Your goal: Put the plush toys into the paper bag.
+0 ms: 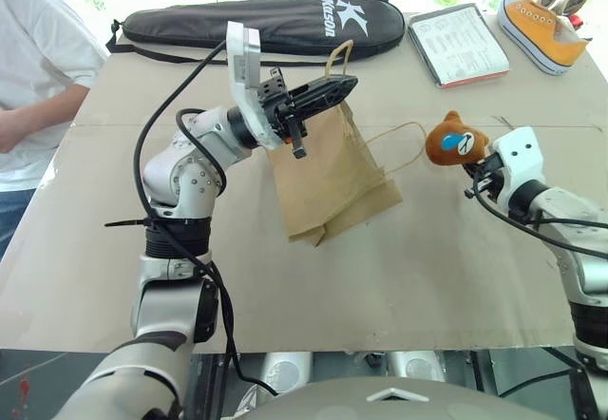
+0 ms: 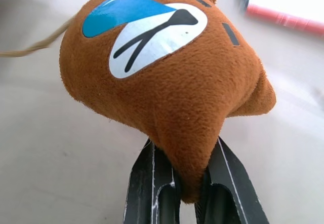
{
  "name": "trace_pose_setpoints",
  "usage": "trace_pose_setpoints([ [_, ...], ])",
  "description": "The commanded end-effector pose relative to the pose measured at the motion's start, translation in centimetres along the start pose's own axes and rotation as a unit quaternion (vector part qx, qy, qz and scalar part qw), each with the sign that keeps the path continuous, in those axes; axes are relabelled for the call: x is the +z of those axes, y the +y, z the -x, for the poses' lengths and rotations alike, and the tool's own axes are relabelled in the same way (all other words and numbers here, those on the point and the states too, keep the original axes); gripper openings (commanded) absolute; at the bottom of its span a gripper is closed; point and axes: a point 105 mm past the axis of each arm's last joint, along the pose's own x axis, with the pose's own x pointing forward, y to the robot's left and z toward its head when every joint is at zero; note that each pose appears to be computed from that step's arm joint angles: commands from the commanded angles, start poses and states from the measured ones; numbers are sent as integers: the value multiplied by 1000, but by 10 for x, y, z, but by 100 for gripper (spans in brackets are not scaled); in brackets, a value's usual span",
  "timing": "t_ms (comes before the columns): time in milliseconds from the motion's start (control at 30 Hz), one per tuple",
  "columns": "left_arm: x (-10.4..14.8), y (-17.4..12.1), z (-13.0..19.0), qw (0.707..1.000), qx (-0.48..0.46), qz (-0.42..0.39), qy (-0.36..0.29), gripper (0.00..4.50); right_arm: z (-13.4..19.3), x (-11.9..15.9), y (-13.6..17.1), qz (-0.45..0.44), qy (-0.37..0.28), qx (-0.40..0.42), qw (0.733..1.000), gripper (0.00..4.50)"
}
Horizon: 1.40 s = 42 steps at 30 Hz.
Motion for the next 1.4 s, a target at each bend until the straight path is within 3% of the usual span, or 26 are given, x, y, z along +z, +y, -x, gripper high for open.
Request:
trace_pose_setpoints([
  [33,11,-6,0,997,-69,-18,2,0,15,63,10,74,-91,26,993,11],
  [200,15,-4,-9,995,-100,-23,7,0,0,74,27,140,-84,66,984,11],
  [367,14,-5,-15,994,-105,-25,4,0,-29,59,56,216,-51,127,967,11],
  [533,3,-9,-22,995,-86,-39,5,0,-59,64,118,307,-84,265,910,11],
  [867,-16,-25,-25,996,-79,-30,3,0,-94,55,163,361,-96,362,854,11],
  [1000,-19,-24,-14,998,-55,-36,7,0,-82,48,177,317,-94,431,839,146],
  [1167,-6,-16,-2,998,-31,-50,-8,0,-70,56,157,300,-114,387,864,377],
  [1400,3,-12,3,997,-43,-66,-9,0,-57,62,113,268,-92,296,912,377],
])
